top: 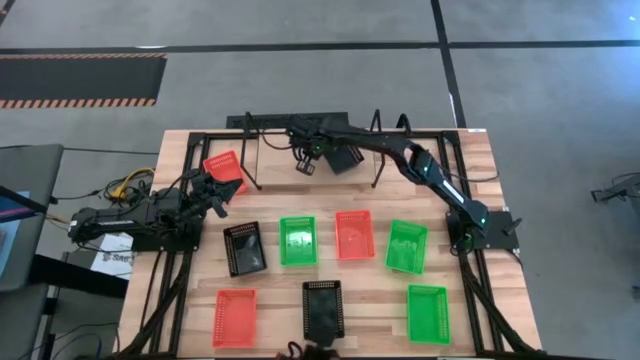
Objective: Stack baskets on shelf by color
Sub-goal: Put the top black bin on the shelf, then put the top orange bin on the shelf
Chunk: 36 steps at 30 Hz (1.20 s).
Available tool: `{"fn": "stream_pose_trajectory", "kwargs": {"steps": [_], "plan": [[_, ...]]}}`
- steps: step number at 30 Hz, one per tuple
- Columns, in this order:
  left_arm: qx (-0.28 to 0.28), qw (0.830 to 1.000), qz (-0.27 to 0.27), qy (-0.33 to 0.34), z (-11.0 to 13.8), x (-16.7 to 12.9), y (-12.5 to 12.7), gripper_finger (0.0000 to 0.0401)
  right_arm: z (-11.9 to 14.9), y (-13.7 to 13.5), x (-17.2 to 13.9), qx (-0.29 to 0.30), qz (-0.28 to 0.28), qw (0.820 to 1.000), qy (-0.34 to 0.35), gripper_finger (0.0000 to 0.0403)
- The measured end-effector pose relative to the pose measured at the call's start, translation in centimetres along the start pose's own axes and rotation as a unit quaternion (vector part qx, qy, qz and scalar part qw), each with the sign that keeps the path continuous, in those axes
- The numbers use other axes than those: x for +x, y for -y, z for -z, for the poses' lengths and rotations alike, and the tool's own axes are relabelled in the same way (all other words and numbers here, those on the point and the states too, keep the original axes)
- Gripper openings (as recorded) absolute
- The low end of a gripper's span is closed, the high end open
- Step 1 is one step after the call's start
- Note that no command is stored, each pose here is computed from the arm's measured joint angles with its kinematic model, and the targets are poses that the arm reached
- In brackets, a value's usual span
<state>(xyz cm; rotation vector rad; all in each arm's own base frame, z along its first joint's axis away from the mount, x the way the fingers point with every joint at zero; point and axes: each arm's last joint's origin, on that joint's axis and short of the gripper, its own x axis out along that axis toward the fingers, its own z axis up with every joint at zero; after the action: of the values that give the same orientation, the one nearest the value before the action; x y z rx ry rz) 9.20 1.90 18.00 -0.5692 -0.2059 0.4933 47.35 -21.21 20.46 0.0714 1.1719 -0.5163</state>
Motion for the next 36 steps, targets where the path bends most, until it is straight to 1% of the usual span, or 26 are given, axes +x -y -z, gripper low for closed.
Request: {"fn": "stream_pose_trajectory", "kwargs": {"steps": [3, 7, 13, 18, 22, 25, 28, 30, 33, 36], "plan": [[0.000, 1.000, 0.000, 0.000, 0.0, 0.0, 0.0, 0.0000, -0.1, 0.8, 0.1, 0.007, 0.019, 1.000, 0.003, 0.0000], [0.000, 1.000, 0.000, 0.000, 0.0, 0.0, 0.0, 0.0000, 0.1, 1.8, 0.3, 0.016, 0.028, 0.999, -0.002, 0.0000], [0.000, 1.000, 0.001, -0.001, 0.0, 0.0, 0.0, 0.0000, 0.3, 3.6, 0.6, 0.029, 0.059, 0.998, -0.009, 0.0000], [0.000, 1.000, 0.001, -0.001, 0.0, 0.0, 0.0, 0.0000, 0.6, 4.9, 0.8, 0.039, 0.068, 0.997, -0.019, 0.0000], [-0.001, 1.000, 0.001, -0.001, 0.0, 0.0, 0.0, 0.0000, 0.7, 5.5, 0.9, 0.044, 0.072, 0.996, -0.022, 0.0000], [-0.001, 1.000, 0.001, -0.001, 0.0, 0.0, 0.0, 0.0000, 0.6, 5.7, 0.4, 0.047, 0.073, 0.996, -0.017, 0.0000], [-0.001, 1.000, 0.000, -0.001, 0.0, 0.0, 0.0, 0.0000, 0.1, 5.7, -1.5, 0.056, 0.065, 0.996, 0.009, 0.0000], [0.001, 1.000, -0.001, 0.000, 0.0, 0.0, 0.0, 0.0000, -0.4, 5.6, -3.7, 0.060, 0.061, 0.996, 0.038, 0.0000], [0.006, 1.000, -0.002, 0.001, 0.0, 0.0, 0.0, 0.0000, -1.0, 5.0, -8.0, 0.057, 0.044, 0.994, 0.082, 0.0000], [0.007, 1.000, -0.011, 0.007, 0.0, 0.0, -0.1, 0.0000, -1.1, 4.3, -13.2, 0.045, 0.037, 0.990, 0.131, 0.0000]]}}
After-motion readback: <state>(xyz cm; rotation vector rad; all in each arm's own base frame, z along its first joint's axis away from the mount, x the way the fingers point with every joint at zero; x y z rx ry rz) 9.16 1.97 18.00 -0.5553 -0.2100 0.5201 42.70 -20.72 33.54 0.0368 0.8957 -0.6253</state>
